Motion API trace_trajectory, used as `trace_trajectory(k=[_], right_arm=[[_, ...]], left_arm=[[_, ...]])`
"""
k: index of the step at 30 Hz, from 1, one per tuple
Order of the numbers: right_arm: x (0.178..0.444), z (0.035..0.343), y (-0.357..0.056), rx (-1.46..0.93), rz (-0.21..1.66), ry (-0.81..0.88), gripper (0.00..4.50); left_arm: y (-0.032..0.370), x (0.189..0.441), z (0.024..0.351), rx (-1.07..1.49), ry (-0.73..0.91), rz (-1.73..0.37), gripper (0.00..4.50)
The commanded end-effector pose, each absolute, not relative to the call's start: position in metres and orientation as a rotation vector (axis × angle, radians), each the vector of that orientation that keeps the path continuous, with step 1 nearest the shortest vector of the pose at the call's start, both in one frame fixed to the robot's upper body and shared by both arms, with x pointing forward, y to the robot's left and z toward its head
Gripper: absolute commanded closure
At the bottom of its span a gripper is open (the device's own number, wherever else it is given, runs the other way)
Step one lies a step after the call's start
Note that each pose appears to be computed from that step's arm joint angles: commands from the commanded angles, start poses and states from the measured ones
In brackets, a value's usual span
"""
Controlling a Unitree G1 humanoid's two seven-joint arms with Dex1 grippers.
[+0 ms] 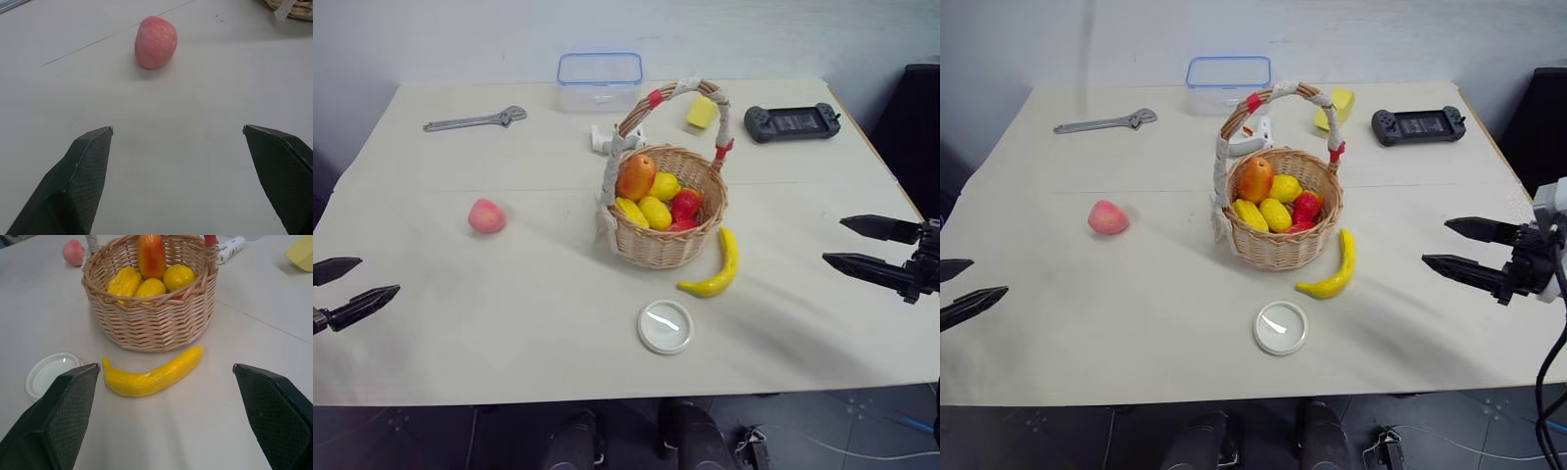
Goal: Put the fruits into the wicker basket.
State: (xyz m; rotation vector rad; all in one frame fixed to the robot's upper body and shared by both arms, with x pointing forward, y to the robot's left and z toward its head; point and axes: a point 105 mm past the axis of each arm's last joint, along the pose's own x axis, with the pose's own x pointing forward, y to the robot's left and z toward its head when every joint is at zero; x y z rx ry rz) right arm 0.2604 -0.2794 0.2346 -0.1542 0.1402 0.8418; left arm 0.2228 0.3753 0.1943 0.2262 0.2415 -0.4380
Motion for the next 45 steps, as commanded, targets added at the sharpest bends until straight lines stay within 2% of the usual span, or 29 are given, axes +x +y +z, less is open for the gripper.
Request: trace_trajectory(k=[1, 21, 25, 28, 30, 33, 37, 40, 43, 45], right_arm=[[0.257, 0.245, -0.281, -0.181, 0.838, 0.099, 0.00], [0.259, 0.236, -0.290, -0.197, 0.810, 0.109, 0.00], [0.260, 0.238, -0.290, -0.200, 0.813, 0.107, 0.00], [0.257, 0.241, -0.275, -0.184, 0.873, 0.116, 0.00], [0.248, 0.240, -0.250, -0.186, 0.989, 0.135, 0.00], [0.235, 0.227, -0.208, -0.281, 1.169, 0.158, 0.00], [0.223, 0.202, -0.162, -0.428, 1.379, 0.181, 0.00], [0.227, 0.178, -0.142, -0.523, 1.470, 0.187, 0.00], [0.243, 0.150, -0.128, -0.630, 1.498, 0.183, 0.00], [0.248, 0.136, -0.120, -0.658, 1.523, 0.174, 0.39]], left_arm=[[0.377, 0.223, 0.207, 0.282, 0.221, -0.435, 0.01], [0.378, 0.231, 0.205, 0.287, 0.220, -0.402, 0.01], [0.364, 0.241, 0.209, 0.230, 0.177, -0.445, 0.01], [0.331, 0.248, 0.207, 0.240, 0.183, -0.571, 0.01], [0.296, 0.248, 0.209, 0.253, 0.188, -0.735, 0.01], [0.243, 0.241, 0.209, 0.326, 0.229, -1.003, 0.01], [0.200, 0.229, 0.208, 0.446, 0.285, -1.290, 0.01], [0.179, 0.223, 0.208, 0.531, 0.303, -1.458, 0.01], [0.165, 0.223, 0.208, 0.587, 0.287, -1.562, 0.01], [0.159, 0.227, 0.207, 0.602, 0.272, -1.587, 0.00]])
